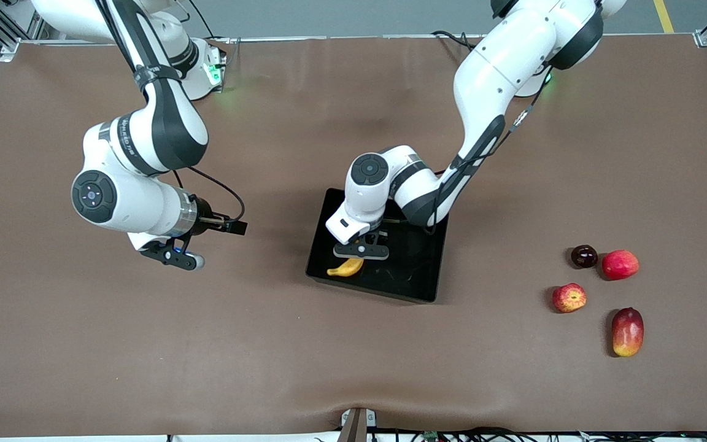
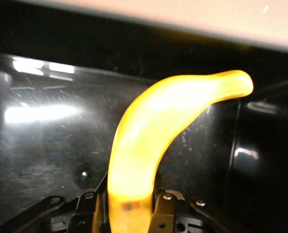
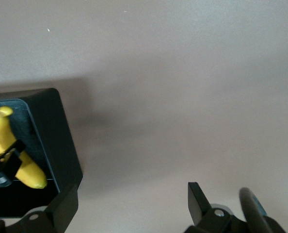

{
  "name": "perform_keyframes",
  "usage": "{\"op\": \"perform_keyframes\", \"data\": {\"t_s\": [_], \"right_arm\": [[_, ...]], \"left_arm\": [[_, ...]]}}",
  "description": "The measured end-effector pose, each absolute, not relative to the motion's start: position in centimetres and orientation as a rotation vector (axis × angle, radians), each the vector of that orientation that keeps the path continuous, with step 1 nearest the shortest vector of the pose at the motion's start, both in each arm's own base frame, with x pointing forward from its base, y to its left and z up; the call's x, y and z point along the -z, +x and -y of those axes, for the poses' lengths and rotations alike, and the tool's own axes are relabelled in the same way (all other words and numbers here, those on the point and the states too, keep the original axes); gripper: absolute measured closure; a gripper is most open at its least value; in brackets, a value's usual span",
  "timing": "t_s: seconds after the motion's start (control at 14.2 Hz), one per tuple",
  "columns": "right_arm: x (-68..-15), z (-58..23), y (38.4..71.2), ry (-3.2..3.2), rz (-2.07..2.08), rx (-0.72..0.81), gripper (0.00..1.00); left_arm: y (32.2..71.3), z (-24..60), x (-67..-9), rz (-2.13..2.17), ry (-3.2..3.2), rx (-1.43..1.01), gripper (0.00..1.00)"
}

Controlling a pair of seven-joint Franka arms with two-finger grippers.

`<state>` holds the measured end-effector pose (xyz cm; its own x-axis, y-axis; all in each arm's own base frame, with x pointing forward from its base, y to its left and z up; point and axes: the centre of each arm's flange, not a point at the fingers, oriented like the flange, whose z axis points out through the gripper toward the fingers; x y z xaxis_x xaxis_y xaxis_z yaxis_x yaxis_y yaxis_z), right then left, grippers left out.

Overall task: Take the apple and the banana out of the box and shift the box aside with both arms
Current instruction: 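Grasp the yellow banana with the left gripper and lift it, then carry the banana to the fruits while the right gripper drags the tray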

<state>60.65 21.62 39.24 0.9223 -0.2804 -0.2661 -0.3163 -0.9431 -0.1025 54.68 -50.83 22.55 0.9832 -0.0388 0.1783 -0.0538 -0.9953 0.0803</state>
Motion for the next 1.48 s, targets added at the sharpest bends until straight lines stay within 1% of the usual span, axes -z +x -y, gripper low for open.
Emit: {"op": "perform_keyframes", "data": {"t_s": [0.28, 0.56, 0.77, 1.05, 1.12, 1.2, 1.27, 1.34, 1.48], "right_arm": [[-39.1, -23.4, 60.2, -2.942, -0.456, -0.355, 0.00], [-37.1, -28.3, 59.4, -2.949, -0.468, -0.284, 0.00], [-33.9, -32.5, 58.9, -2.947, -0.494, -0.207, 0.00], [-27.6, -38.9, 56.8, -2.960, -0.458, -0.114, 0.00], [-26.3, -39.8, 56.4, -2.968, -0.438, -0.102, 0.04], [-25.4, -40.4, 56.0, -2.983, -0.416, -0.091, 0.14], [-24.9, -40.5, 56.0, -3.004, -0.393, -0.078, 0.24], [-24.7, -40.4, 56.0, -3.017, -0.381, -0.069, 0.37], [-24.9, -40.0, 56.4, -3.027, -0.379, -0.053, 0.56]], "left_arm": [[56.3, 49.3, -29.7, 0.025, 3.054, -0.357, 0.64], [60.9, 42.4, -35.9, -0.045, 3.074, -0.394, 0.64], [64.8, 35.3, -37.1, 0.005, 3.099, -0.349, 0.64], [68.7, 26.3, -36.5, 0.131, 3.145, -0.326, 0.64], [69.4, 24.2, -36.3, 0.165, 3.154, -0.318, 0.64], [69.9, 22.2, -36.0, 0.207, 3.163, -0.306, 0.64], [70.4, 20.4, -35.4, 0.251, 3.170, -0.291, 0.64], [70.9, 18.6, -34.8, 0.289, 3.176, -0.272, 0.64], [71.6, 15.4, -33.2, 0.333, 3.184, -0.231, 0.64]]}}
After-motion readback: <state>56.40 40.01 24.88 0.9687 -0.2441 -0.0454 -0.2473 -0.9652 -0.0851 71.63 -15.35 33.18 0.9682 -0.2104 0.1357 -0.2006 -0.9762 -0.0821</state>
